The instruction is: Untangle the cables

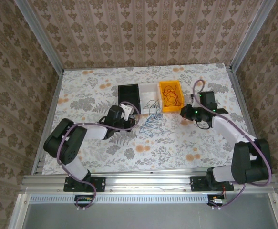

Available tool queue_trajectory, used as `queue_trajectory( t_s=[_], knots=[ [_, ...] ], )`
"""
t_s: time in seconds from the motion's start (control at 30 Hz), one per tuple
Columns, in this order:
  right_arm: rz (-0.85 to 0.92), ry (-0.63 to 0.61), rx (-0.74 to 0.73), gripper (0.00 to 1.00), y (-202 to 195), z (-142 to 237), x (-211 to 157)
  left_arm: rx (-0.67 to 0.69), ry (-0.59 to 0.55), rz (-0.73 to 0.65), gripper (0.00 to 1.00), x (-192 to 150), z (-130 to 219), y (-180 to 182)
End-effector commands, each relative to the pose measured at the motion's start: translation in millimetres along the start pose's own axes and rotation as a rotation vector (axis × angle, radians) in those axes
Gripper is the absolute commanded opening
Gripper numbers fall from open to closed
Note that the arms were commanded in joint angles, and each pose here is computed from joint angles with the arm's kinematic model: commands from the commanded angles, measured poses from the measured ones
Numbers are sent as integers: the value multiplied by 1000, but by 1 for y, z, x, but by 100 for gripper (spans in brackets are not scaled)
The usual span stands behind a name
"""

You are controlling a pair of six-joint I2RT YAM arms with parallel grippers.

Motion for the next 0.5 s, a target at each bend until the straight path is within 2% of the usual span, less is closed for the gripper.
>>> queue_trajectory(
  t_s=[0.0,0.13,0.2,0.47],
  knots=[
    [-91,-160,-117,0,-11,15,11,122,3,36,0,-10,12,8],
    [-109,-230,-113,1,-13,25,16,163,13,39,0,-15,17,11],
    [-85,-242,-43,2,-4,28,22,143,25,19,0,-15,16,8],
    [0,-347,77,4,33,51,57,58,52,-80,0,-5,3,-14]
  ],
)
Point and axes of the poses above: each hand's point on the last joint's axis, 136 mm out from that joint toward the fingers, its own z axis back along the fingers, its own y axis along the line the jaws close on, x = y × z, the point moved 10 cm from there along z, back along the fingers, and after that the axes turned 3 degrees about -z, right-handed, at the moved point
